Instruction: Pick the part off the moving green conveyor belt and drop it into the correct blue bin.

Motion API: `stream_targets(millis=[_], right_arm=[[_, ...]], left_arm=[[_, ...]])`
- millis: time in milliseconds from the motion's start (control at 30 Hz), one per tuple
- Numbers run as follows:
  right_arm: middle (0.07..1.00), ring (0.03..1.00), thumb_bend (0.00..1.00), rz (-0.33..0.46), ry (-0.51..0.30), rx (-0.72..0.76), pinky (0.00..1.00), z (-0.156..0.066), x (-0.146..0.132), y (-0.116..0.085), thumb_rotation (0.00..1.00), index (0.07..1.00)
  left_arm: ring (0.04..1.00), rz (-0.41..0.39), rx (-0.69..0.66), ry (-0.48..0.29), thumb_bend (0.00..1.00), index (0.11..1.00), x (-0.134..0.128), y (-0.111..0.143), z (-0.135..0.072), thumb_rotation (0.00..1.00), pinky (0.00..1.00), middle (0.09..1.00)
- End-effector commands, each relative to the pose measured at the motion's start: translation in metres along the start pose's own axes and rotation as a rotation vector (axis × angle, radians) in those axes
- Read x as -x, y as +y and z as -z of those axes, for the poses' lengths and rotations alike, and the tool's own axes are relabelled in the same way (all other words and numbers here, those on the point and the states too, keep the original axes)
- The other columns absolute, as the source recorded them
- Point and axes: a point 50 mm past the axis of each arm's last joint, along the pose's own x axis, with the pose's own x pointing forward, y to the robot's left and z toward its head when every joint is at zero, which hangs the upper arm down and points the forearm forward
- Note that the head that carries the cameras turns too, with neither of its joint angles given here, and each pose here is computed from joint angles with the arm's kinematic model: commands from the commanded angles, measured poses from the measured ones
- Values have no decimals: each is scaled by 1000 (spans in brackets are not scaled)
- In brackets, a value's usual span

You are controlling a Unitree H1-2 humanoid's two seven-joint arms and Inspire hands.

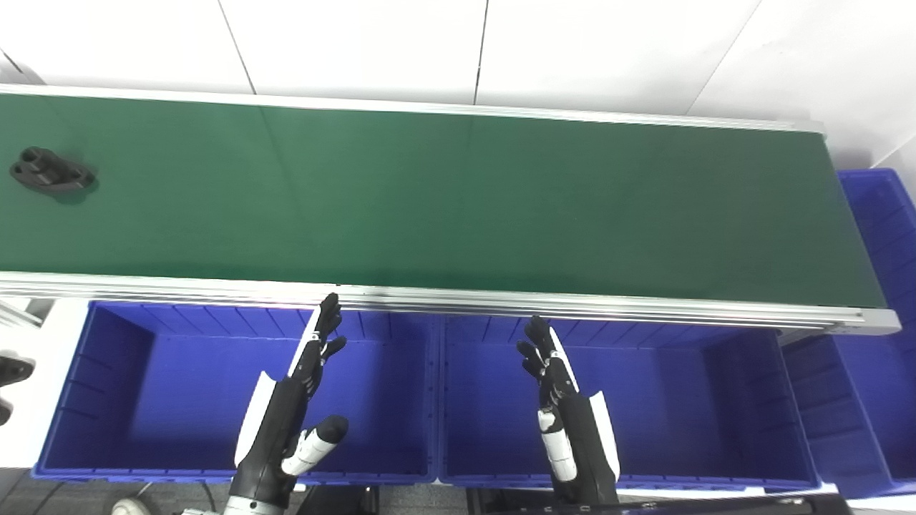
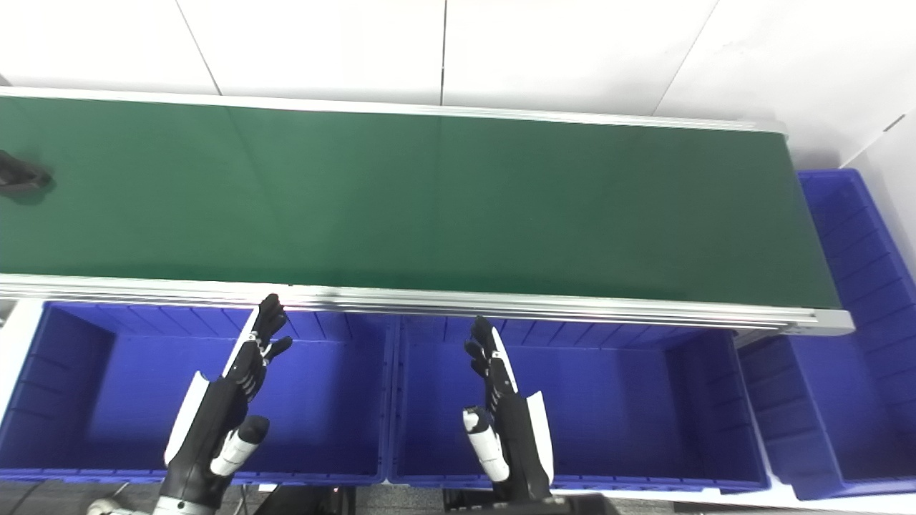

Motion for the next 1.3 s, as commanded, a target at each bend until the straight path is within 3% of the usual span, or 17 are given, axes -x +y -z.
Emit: stream_targets(millis=[0, 1267], right_arm=[[956, 925, 903, -14, -58, -75, 931, -10, -3, 29, 1000, 970], [961, 928, 868, -24, -48, -67, 925, -10, -3, 30, 1000, 976]], left_arm=[[985, -19, 2, -57, 897, 1000, -1, 2, -9, 964, 918, 1000], [985, -7, 8, -51, 897, 1000, 0, 2, -8, 954, 925, 1000]])
